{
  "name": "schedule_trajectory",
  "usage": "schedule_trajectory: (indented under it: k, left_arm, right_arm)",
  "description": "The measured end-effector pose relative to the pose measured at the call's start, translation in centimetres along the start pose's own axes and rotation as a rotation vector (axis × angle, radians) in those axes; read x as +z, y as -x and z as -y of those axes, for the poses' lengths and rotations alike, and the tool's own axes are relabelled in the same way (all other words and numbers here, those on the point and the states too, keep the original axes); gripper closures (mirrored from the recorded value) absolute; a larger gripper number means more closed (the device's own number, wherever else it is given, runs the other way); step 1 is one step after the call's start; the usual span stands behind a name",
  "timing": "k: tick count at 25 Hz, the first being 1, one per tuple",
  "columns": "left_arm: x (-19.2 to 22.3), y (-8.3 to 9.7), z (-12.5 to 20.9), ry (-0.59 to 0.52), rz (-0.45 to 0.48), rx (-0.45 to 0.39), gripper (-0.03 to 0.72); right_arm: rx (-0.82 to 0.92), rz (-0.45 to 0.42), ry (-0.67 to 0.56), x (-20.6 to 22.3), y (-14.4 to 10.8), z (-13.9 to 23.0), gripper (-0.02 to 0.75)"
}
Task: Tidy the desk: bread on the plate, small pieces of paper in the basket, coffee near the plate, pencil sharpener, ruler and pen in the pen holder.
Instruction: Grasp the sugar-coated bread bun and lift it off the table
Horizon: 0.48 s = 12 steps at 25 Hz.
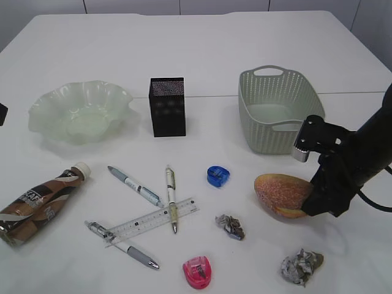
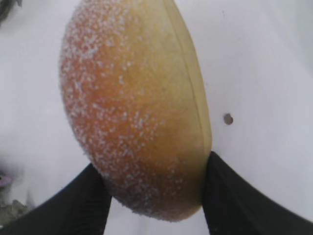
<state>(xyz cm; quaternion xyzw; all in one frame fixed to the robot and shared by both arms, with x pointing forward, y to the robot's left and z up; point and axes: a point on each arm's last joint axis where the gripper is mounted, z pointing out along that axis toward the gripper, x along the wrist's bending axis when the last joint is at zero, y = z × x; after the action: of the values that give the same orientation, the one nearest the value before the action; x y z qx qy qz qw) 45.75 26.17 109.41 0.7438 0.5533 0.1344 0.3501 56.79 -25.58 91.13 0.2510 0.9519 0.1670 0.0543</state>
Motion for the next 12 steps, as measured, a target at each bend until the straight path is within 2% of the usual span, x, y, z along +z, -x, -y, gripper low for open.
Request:
schedule_trajectory:
  k: [7,12]
  left_arm:
    - [0.00,0.00,0.00,0.000,0.000,0.000,0.318]
    - [0.00,0.00,0.00,0.000,0.000,0.000,0.318]
  right_arm:
    - [-0.011,0.000,0.001,0.00,0.00,0.00,0.458]
    - [0.006,-0.016,0.012,0.00,-0.14,-0.11,0.481]
